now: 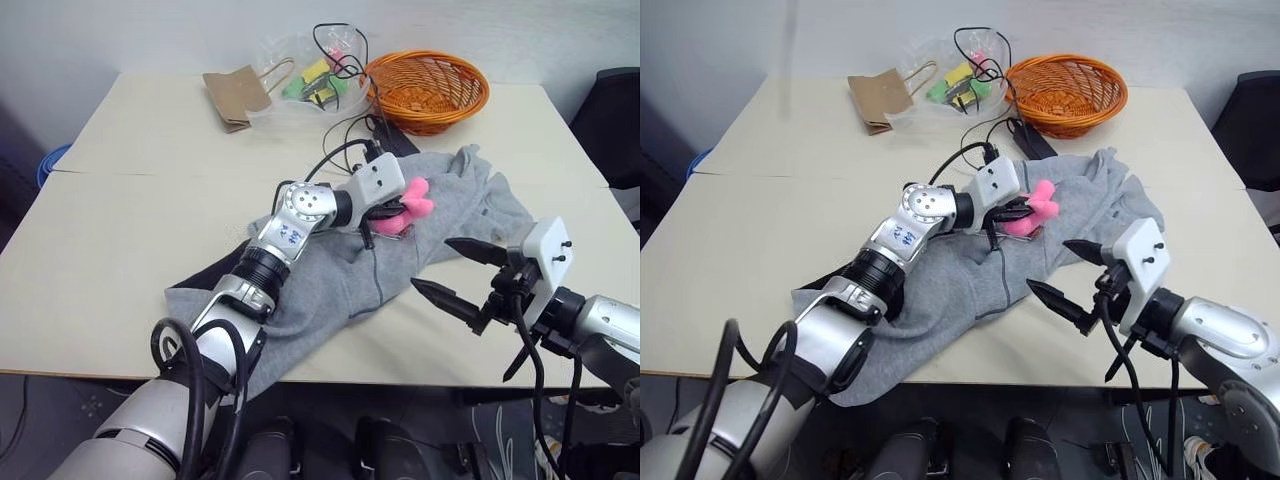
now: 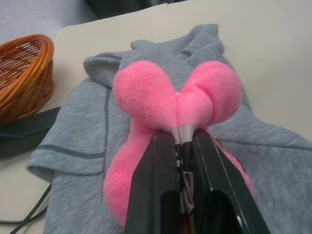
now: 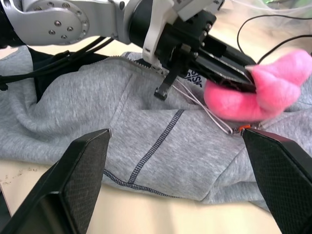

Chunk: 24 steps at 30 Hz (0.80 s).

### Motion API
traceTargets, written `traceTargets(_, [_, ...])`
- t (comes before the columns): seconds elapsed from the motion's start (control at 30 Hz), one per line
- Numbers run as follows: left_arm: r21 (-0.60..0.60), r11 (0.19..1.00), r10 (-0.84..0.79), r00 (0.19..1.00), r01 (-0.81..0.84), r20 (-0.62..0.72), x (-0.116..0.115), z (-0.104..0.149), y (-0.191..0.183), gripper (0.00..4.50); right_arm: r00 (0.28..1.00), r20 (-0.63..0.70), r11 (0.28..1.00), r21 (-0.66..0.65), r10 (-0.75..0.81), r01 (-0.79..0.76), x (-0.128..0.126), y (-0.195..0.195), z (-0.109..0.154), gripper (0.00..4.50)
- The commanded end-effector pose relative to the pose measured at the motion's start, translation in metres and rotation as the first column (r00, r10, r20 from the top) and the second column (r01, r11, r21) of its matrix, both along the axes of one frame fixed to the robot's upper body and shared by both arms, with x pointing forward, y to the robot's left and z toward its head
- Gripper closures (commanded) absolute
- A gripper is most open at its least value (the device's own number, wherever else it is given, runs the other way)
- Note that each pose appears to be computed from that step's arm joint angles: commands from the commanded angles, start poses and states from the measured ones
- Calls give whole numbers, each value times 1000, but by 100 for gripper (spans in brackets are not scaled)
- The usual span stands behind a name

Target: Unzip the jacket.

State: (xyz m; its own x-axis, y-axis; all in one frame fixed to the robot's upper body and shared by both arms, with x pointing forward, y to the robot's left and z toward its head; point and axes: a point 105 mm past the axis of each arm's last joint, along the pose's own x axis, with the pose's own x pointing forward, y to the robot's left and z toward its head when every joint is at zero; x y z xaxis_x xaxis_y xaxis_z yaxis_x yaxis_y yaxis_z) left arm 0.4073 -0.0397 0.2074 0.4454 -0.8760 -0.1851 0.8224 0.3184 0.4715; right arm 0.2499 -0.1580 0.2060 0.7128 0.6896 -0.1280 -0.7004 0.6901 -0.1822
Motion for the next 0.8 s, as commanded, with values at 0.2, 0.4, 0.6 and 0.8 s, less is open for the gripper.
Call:
traceTargets(0.2, [-8,1000,-4,999,5,45,-8,18,7,140,999,36,999,-39,29,-27,4,-2,4,0])
traceTargets(0.4, [-33,997,72,992,-69,102,-10,49,43,1,1000,23,989,-146,11,-8,9,-25,3,0])
traceTargets(0.6, [-67,973,-220,975,220,17,-82,73,72,1,993,52,917,-381,-103,115,38,-78,-1,0])
traceTargets(0.8, [127,937,-306,942,324,-140,-121,39,93,1,986,134,735,-658,-100,164,72,-117,-10,0])
